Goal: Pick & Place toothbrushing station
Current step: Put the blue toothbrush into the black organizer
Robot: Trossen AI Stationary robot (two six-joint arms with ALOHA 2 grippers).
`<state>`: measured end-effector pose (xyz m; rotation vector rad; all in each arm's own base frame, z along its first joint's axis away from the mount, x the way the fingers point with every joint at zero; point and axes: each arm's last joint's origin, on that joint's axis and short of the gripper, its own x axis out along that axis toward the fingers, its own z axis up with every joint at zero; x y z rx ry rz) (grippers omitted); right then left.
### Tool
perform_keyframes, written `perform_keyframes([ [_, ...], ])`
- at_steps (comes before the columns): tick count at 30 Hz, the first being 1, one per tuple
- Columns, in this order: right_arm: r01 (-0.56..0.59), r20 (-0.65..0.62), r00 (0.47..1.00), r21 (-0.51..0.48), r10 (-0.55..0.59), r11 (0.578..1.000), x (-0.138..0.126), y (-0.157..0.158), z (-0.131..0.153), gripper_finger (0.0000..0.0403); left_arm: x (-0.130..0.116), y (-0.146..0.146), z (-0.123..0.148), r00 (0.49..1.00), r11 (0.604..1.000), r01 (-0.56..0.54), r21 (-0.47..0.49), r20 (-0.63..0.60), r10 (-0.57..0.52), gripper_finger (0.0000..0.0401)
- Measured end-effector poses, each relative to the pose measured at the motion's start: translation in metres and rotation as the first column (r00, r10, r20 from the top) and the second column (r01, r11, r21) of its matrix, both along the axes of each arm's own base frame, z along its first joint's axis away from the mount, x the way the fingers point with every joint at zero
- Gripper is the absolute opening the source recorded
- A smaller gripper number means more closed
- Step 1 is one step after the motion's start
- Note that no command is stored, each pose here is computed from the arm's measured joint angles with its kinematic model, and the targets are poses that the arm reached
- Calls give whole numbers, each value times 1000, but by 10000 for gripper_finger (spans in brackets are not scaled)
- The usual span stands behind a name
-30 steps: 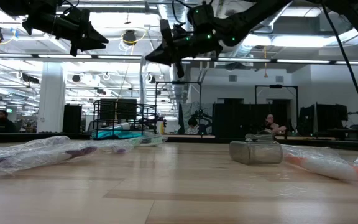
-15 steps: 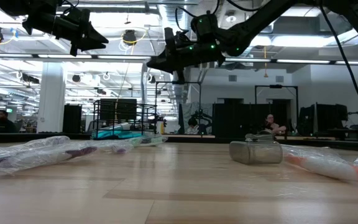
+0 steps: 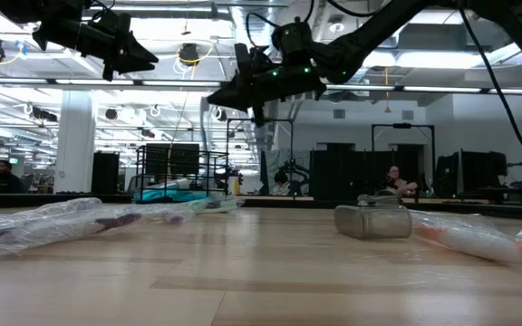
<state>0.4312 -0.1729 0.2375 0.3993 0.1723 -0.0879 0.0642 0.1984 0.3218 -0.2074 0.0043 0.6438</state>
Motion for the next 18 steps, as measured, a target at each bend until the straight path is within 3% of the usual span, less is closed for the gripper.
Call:
perform_keyframes([
  [18, -26, -63, 998, -50, 23, 998, 0, 4, -5, 0, 0, 0, 0, 1000, 1000, 0, 5, -4, 0, 127],
])
